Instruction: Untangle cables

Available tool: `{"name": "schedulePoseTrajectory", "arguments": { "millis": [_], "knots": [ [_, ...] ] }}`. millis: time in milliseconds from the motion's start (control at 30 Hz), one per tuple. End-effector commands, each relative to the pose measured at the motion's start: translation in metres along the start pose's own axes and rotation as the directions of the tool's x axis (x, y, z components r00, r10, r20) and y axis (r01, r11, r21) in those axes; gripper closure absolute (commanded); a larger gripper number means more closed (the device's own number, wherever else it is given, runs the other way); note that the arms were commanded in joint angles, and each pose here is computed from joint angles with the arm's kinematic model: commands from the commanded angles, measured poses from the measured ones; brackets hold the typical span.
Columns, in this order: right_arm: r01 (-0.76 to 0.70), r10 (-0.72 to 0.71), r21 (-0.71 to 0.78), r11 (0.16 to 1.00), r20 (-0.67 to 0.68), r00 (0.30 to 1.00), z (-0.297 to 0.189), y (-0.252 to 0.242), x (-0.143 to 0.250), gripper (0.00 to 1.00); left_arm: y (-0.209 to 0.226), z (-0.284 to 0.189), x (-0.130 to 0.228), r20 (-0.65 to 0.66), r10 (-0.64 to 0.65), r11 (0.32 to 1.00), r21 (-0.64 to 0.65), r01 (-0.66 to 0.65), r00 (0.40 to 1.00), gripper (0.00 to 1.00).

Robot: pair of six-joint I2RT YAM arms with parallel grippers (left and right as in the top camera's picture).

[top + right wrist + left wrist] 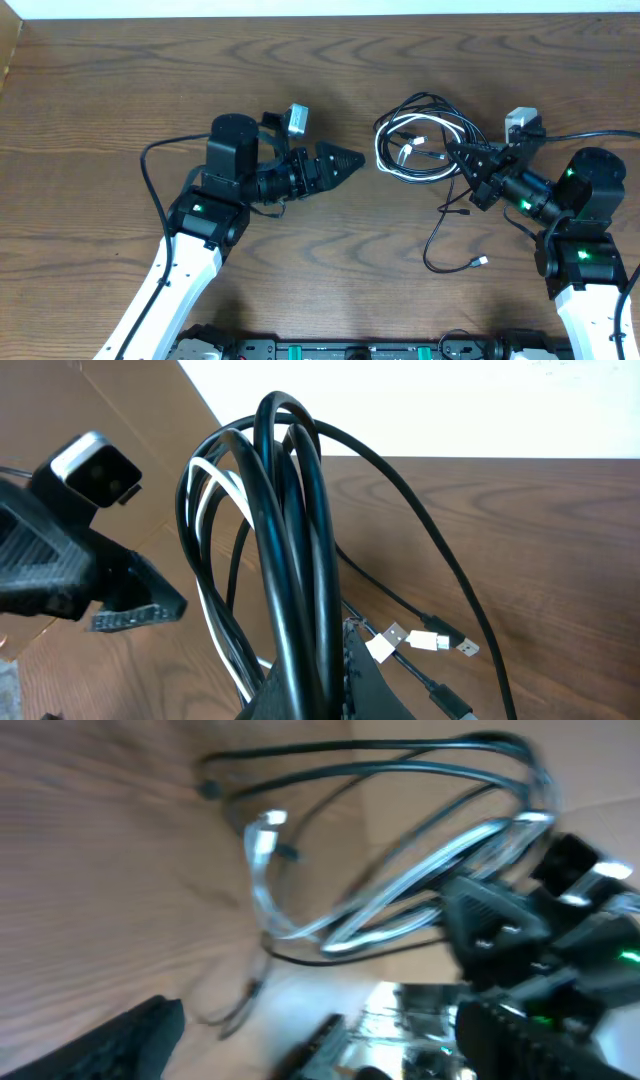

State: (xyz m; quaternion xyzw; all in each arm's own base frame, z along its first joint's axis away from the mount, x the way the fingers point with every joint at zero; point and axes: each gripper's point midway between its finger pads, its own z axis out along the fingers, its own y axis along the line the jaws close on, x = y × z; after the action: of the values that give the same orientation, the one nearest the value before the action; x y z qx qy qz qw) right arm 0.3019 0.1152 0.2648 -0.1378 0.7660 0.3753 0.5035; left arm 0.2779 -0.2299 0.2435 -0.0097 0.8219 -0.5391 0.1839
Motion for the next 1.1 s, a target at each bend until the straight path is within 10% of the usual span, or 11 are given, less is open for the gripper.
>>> {"name": "schedulePoseTrajectory", "arguments": {
  "millis": [0,567,1067],
  "knots": [
    [-0.005,0.005,-0.012,1.000,0.010,1.000,0.000,0.005,-0.006,0.99,0.027,0.000,-0.010,0.059,0.134,0.981,-0.146,-0.124,0.989,0.06],
    [-0.342,0.343,-0.045,0.939,0.027,0.939,0.000,0.009,-0.016,0.99,0.033,0.022,0.005,0.046,0.330,0.901,-0.315,-0.300,0.943,0.02],
    [-0.350,0.352,-0.138,0.927,-0.010,0.936,-0.002,0.028,-0.018,0.99,0.016,0.026,0.002,0.075,0.317,0.926,-0.240,-0.292,0.945,0.02]
  ]
}}
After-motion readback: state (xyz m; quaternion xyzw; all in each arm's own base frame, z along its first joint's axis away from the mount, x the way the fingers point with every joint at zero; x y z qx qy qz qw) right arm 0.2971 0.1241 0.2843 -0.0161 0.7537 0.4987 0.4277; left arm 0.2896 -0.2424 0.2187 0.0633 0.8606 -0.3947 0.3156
